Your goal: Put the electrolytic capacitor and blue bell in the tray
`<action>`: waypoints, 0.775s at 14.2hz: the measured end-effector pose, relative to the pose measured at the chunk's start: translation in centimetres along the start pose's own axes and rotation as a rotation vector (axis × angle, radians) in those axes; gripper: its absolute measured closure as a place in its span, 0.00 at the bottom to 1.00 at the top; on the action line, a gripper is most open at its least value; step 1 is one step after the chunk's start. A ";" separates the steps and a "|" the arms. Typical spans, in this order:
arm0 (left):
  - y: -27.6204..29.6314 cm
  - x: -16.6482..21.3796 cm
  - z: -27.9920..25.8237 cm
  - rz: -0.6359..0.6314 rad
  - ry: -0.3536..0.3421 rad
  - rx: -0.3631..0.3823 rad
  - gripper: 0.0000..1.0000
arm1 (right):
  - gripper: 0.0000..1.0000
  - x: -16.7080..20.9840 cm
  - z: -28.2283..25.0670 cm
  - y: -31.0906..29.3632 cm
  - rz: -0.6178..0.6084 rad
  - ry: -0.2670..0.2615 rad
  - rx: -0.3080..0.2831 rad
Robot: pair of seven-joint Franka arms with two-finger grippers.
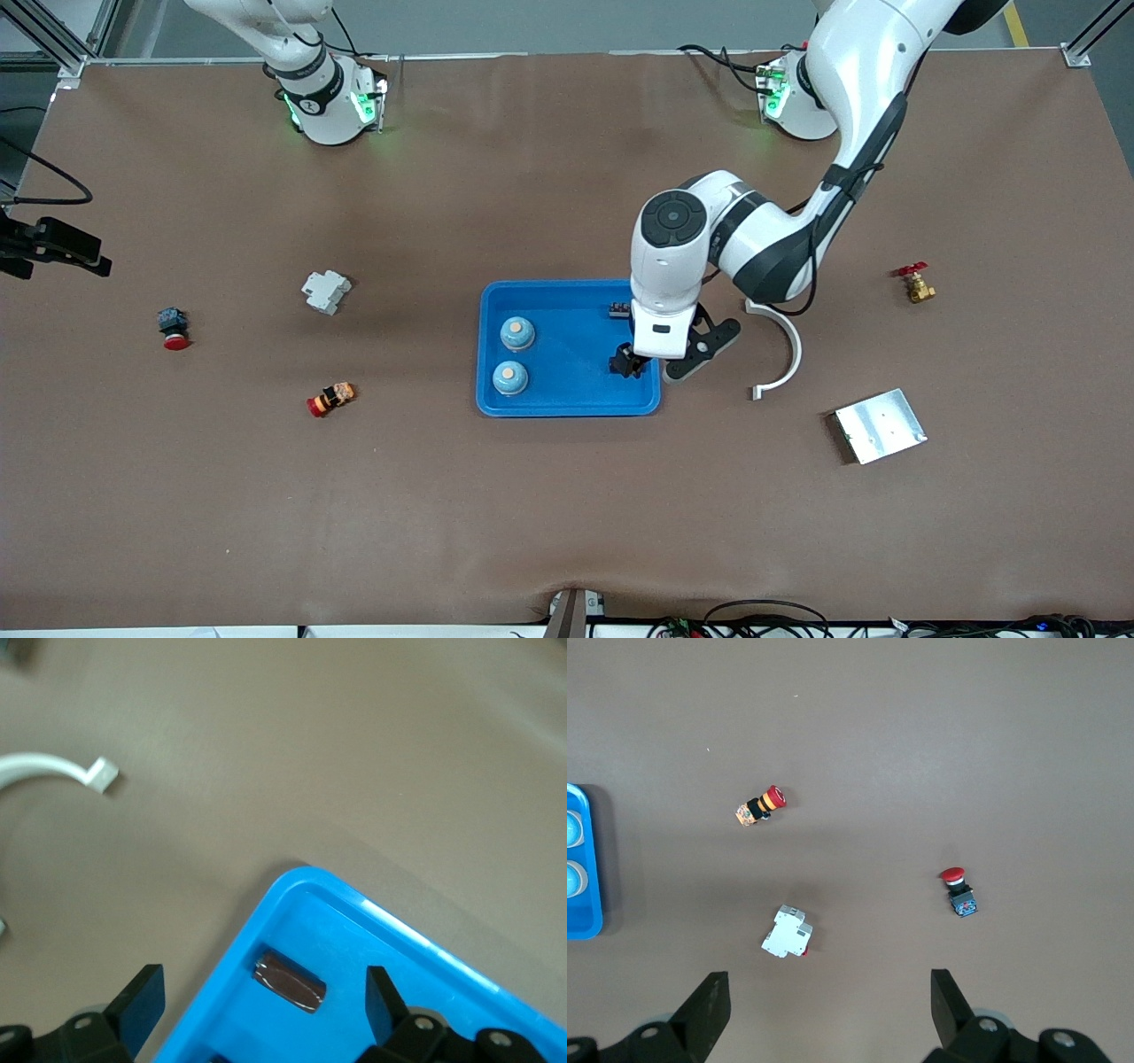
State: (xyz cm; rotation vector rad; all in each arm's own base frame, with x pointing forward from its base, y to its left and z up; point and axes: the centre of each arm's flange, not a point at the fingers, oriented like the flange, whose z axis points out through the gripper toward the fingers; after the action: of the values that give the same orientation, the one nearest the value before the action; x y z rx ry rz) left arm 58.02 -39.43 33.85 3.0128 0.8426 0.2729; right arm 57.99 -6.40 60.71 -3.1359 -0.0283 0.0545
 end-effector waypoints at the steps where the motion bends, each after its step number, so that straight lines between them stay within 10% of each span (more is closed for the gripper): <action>1: -0.4 0.9 -0.3 0.035 -0.004 -0.001 0.00 | 0.00 0.0 0.0 0.1 0.001 -0.001 0.000; 11: -2.9 7.6 -1.5 0.265 -0.007 -0.032 0.00 | 0.00 0.0 0.0 0.2 0.003 -0.002 0.000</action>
State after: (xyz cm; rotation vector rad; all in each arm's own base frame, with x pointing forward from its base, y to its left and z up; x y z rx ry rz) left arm 62.66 -33.16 36.40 3.0887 0.4316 0.2729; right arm 57.95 -6.57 60.68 -3.1358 -0.0233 0.0584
